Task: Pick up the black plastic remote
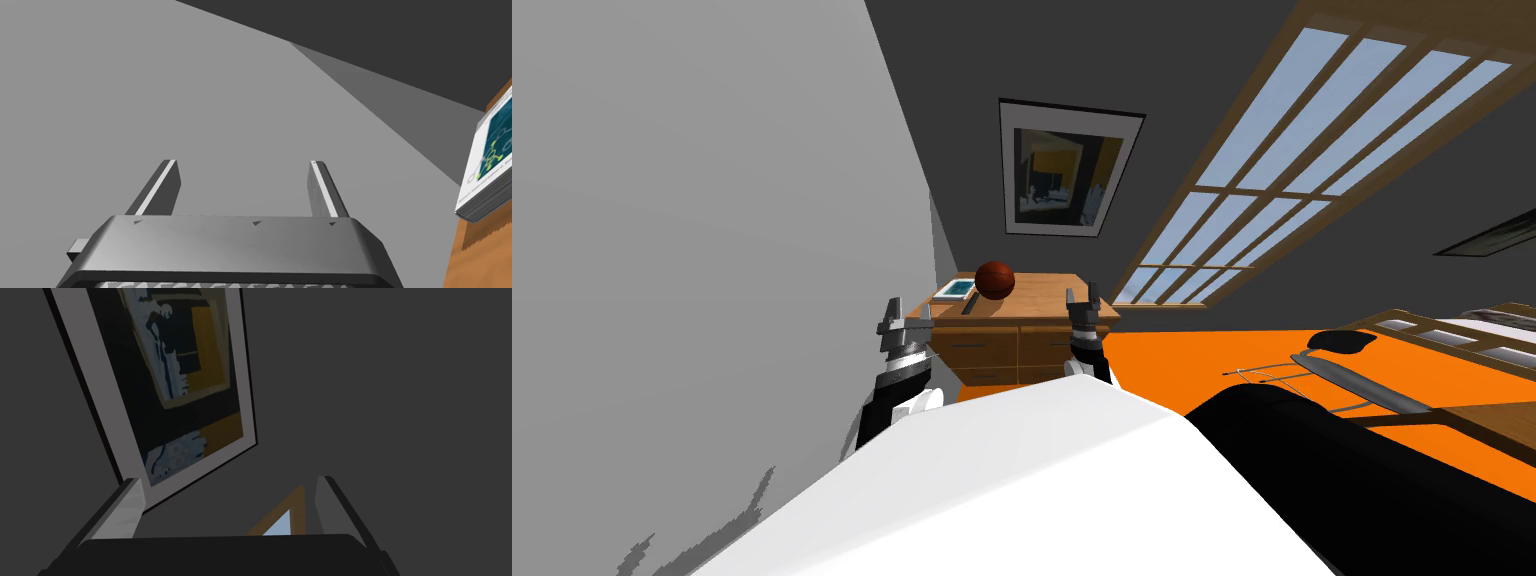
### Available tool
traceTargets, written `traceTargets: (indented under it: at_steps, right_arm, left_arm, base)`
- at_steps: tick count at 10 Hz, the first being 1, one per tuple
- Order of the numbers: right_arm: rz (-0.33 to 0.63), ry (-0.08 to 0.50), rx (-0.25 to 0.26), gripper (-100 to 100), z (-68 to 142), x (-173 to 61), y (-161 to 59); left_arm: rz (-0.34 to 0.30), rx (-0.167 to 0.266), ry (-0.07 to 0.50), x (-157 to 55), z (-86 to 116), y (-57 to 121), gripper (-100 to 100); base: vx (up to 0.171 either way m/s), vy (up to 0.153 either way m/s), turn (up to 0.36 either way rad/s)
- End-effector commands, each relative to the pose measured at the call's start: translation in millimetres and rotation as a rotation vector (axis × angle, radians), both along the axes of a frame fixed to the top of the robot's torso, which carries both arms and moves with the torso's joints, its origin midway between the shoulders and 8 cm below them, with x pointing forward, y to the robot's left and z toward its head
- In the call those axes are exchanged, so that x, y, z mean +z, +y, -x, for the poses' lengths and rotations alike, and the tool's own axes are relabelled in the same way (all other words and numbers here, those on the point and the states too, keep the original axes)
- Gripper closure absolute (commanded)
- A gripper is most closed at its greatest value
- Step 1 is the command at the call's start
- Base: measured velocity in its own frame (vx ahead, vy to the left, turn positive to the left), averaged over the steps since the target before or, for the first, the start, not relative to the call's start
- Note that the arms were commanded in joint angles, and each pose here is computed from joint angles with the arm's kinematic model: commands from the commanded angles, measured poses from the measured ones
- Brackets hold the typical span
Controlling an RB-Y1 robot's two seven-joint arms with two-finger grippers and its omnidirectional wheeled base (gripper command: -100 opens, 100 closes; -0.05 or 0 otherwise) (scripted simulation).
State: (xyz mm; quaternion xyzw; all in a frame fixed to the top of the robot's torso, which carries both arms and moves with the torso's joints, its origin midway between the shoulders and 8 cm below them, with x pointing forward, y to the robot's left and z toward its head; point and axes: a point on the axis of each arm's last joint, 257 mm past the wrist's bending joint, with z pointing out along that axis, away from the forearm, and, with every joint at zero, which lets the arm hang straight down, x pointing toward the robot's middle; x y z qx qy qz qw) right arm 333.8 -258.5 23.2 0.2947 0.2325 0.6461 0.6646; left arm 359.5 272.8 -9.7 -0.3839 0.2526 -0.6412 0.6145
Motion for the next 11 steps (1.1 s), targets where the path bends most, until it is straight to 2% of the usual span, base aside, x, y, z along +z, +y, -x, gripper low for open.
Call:
traceTargets:
  at_steps: [1, 4, 6, 7, 8, 9, 10, 11]
  right_arm:
    - [0.0, 0.0, 0.0, 0, 0, 0, 0]
    - [0.0, 0.0, 0.0, 0, 0, 0, 0]
    - [0.0, 0.0, 0.0, 0, 0, 0, 0]
    - [0.0, 0.0, 0.0, 0, 0, 0, 0]
    - [0.0, 0.0, 0.0, 0, 0, 0, 0]
    - [0.0, 0.0, 0.0, 0, 0, 0, 0]
    - [0.0, 0.0, 0.0, 0, 0, 0, 0]
    - [0.0, 0.0, 0.0, 0, 0, 0, 0]
  left_arm:
    - [-0.028, -0.03, 0.01, -2, -6, -4.0, -100]
    - [-0.059, -0.095, 0.047, -9, -30, -8.2, -100]
    - [-0.049, -0.131, 0.091, -19, -54, -5.5, -100]
    - [-0.051, -0.139, 0.069, -10, -57, -8.9, -100]
    - [-0.037, -0.153, 0.101, -18, -71, -5.6, -100]
    - [-0.038, -0.158, 0.087, -12, -72, -7.9, -100]
    - [-0.017, -0.17, 0.125, -22, -87, -3.5, -100]
    - [-0.019, -0.176, 0.108, -14, -89, -6.4, -100]
  base:
    - [-0.002, 0.007, 0.005]
    - [-0.006, 0.021, 0.006]
    - [-0.006, 0.033, 0.006]
    - [-0.004, 0.024, 0.001]
    - [-0.004, 0.02, 0.004]
    - [-0.003, 0.013, 0.0]
    - [-0.003, 0.015, 0.005]
    - [-0.002, 0.013, -0.002]
